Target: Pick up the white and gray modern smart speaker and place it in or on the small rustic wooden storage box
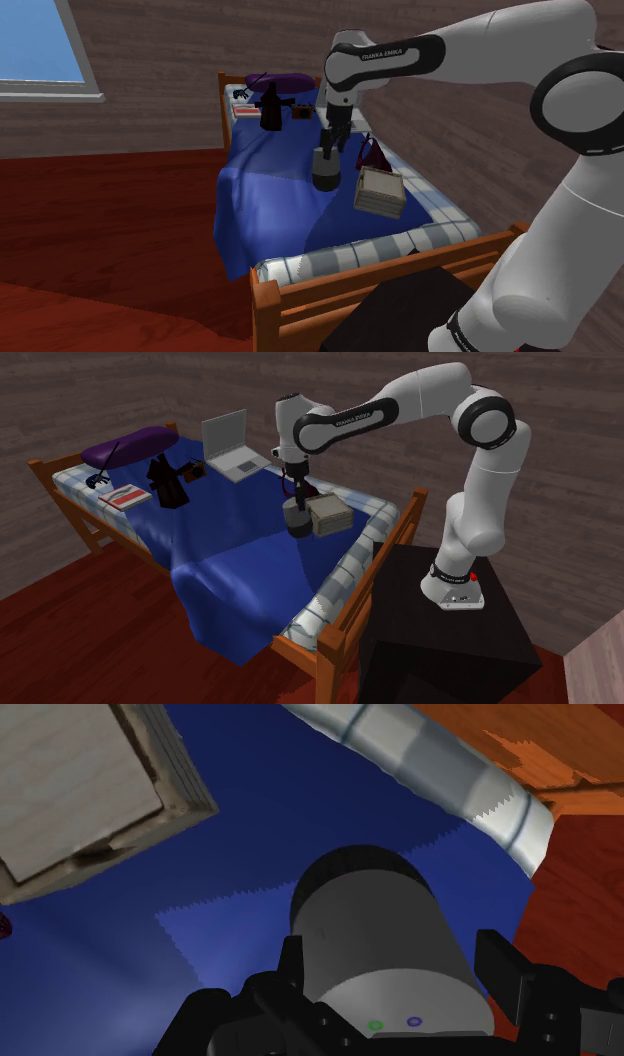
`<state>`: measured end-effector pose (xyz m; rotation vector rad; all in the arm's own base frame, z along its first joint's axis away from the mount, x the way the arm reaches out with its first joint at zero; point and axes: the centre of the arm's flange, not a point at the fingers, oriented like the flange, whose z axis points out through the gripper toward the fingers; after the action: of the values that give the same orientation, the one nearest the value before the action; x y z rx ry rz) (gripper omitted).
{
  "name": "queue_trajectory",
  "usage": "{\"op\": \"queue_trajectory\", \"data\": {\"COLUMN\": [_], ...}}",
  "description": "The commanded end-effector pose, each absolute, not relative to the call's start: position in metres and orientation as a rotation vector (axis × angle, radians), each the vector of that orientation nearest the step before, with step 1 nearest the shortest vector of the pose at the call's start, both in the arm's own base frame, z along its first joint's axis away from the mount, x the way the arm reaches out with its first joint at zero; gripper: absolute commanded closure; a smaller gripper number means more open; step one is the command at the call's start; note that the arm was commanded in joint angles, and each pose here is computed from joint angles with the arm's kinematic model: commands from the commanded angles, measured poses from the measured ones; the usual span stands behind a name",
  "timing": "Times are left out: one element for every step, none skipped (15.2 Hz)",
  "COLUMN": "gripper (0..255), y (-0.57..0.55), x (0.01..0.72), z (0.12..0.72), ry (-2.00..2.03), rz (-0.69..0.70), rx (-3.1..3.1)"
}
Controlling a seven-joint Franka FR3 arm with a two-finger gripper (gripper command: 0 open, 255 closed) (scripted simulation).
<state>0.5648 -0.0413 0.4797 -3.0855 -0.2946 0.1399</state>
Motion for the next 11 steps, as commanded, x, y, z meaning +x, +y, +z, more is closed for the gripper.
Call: {"op": "queue_trajectory", "data": {"gripper": [255,255,255,255,255,255,255,255,255,255,255], "y": [-0.042,-0.042,-0.042,-0.042,-0.055,-0.067,-0.079,-0.092,-0.104,-0.116,-0.129], "x": [0.565,0.565,0.565,0.564,0.561,0.557,0.553,0.549,0.545,0.541,0.537], "z": [0.49,0.495,0.5,0.502,0.504,0.507,0.51,0.512,0.515,0.517,0.52], "ry": [-0.295,-0.295,-0.295,-0.295,-0.295,-0.295,-0.295,-0.295,-0.295,-0.295,-0.295], "rz": [0.139,0.139,0.139,0.139,0.139,0.139,0.139,0.139,0.139,0.139,0.139], "rx": [-3.086,-3.086,-3.086,-3.086,-3.086,-3.086,-3.086,-3.086,-3.086,-3.086,-3.086]}}
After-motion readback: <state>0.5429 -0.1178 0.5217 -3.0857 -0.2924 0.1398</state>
